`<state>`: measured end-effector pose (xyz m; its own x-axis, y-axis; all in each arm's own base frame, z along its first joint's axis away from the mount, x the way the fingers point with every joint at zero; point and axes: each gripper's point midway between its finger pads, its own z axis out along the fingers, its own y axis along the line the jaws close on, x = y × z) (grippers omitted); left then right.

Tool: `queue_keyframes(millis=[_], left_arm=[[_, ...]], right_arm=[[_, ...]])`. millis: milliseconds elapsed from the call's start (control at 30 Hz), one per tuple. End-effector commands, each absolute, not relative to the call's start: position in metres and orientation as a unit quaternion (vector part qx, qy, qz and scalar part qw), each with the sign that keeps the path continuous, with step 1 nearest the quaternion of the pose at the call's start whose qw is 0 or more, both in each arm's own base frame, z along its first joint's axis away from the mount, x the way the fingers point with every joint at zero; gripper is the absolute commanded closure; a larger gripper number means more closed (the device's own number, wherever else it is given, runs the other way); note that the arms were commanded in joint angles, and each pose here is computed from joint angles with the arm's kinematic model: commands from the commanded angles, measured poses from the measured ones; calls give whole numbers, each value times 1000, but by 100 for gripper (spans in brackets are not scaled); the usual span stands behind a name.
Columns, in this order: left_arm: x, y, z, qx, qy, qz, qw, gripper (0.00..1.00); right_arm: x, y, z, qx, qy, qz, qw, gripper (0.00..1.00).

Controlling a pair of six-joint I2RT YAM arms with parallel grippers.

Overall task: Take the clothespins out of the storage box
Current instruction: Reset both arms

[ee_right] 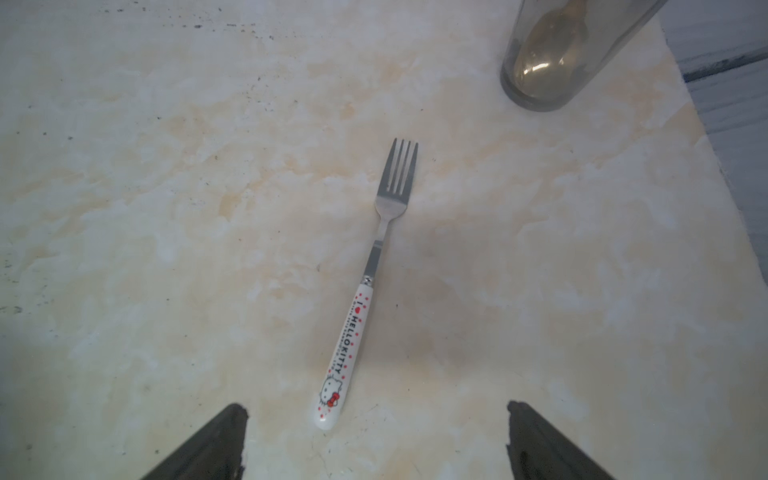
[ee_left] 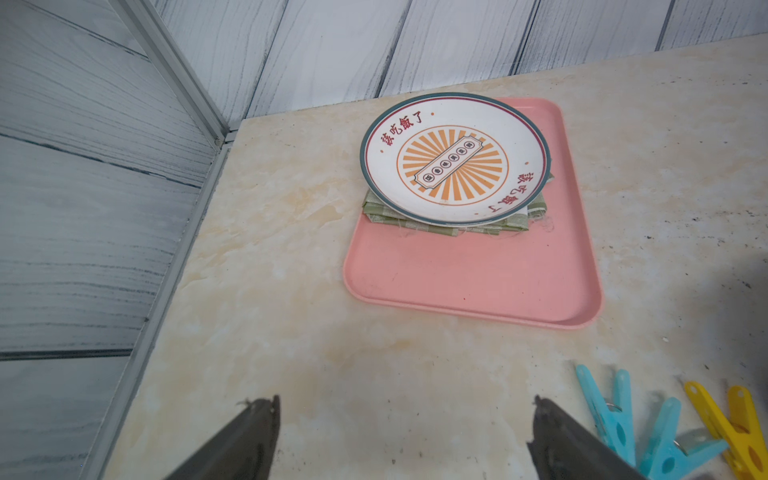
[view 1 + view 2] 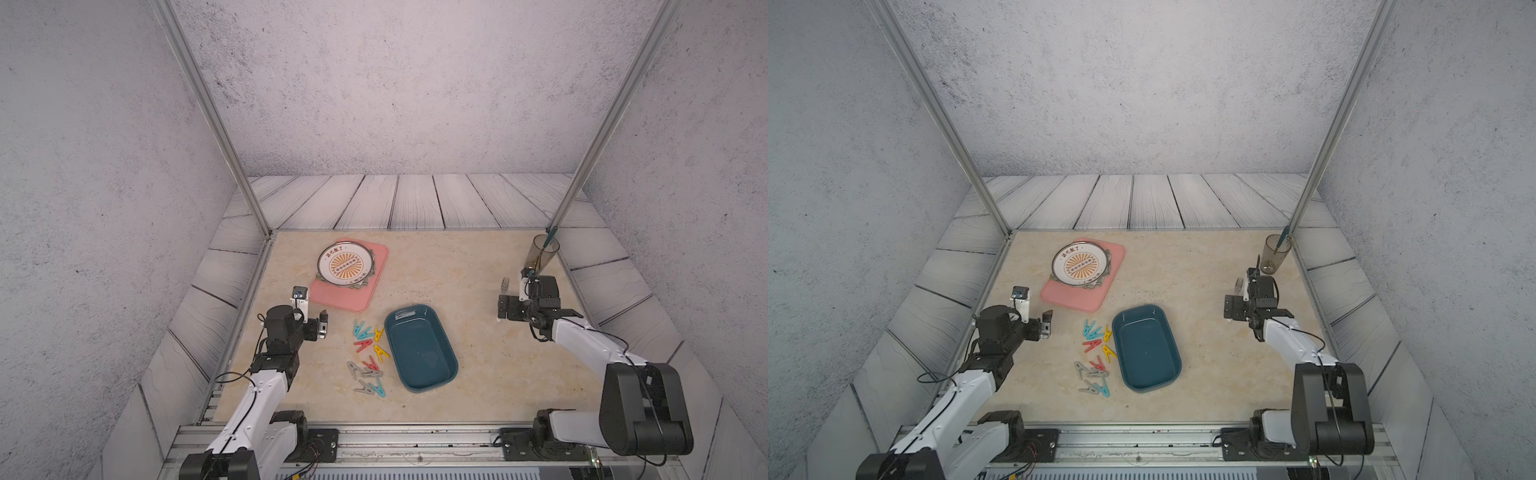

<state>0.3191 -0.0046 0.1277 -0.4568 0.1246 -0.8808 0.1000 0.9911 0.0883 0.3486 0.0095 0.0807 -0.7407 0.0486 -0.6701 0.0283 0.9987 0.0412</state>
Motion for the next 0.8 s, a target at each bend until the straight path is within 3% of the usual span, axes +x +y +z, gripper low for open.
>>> queue_keyframes(millis=[0, 500, 767], left_arm=[[329, 6, 138, 29, 831, 22, 555, 2], [364, -2, 133, 31, 806, -5, 591, 2], [379, -5, 128, 42, 799, -7, 600, 2]], right_arm=[[364, 12, 108, -6, 889, 16, 457, 1], [387, -14, 114, 33, 837, -1, 546, 1], [398, -15, 96, 29, 838, 2, 545, 1]])
